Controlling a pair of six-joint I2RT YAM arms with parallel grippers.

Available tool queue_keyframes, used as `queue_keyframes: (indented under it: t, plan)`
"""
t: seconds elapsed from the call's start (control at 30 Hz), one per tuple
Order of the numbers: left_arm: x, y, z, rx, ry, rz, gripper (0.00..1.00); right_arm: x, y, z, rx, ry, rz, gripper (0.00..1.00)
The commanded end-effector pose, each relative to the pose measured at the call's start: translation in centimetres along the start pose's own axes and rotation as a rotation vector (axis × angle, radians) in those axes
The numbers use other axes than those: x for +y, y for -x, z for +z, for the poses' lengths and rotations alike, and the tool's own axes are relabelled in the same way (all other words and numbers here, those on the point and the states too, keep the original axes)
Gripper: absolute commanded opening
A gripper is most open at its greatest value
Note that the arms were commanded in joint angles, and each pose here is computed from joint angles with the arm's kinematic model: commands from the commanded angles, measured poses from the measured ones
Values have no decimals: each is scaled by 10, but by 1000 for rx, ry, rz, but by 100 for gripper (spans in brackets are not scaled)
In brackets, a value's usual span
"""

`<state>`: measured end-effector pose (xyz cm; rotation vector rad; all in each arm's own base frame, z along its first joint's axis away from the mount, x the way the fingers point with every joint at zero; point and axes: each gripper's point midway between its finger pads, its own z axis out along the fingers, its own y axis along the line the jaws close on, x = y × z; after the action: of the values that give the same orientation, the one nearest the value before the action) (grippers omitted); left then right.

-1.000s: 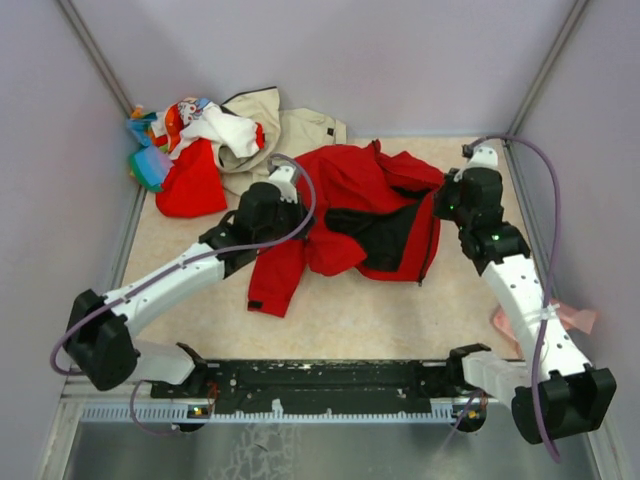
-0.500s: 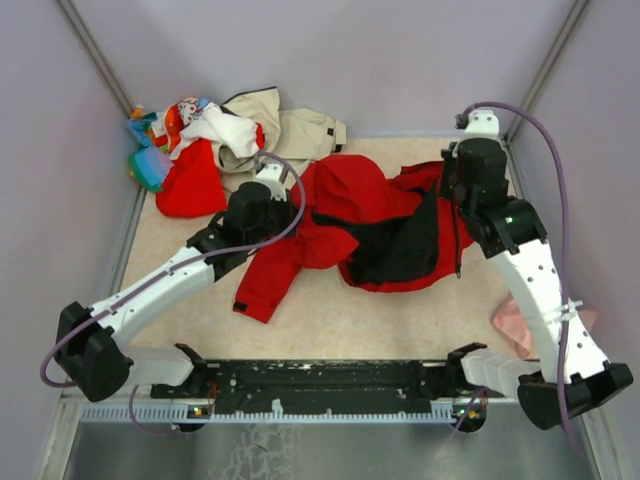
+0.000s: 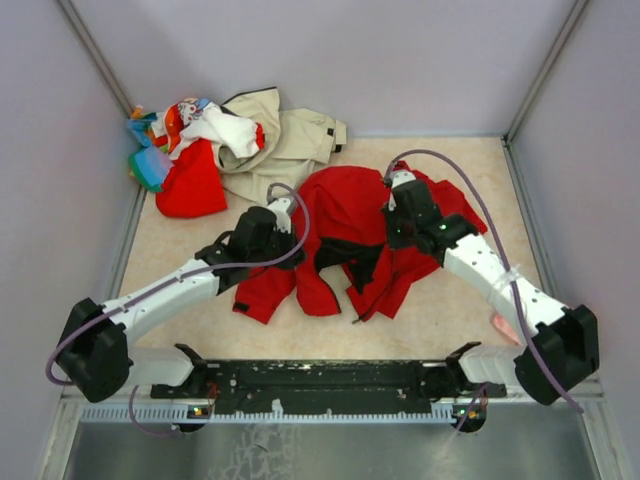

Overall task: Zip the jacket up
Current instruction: Flatten out the jacket at the center of the board.

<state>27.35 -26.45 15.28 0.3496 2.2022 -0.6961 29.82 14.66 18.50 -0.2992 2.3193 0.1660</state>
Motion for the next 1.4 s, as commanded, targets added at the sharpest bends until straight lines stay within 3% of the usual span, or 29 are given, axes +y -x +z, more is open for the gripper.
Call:
queue_keyframes:
  t: [0.0, 0.2, 0.43, 0.73, 1.0, 1.37]
  plan:
    - [-4, -33, 1, 76, -70, -56, 3, 42, -10, 26, 13, 177, 28, 0]
    - [2, -49, 11, 114, -64, -70, 4, 50, -34, 63, 108, 175, 18, 2]
    - [5, -51, 17, 122, -53, -61, 6, 41, -18, 38, 59, 116, -27, 34]
    - [8, -46, 12, 88, -38, -45, 6, 38, 20, -17, -70, 81, -88, 54]
    - [10, -52, 10, 91, -36, -48, 6, 74, 53, -19, -136, 156, -164, 60]
    - [14, -51, 4, 65, -27, -37, 6, 94, 51, 45, -67, 83, -243, 65]
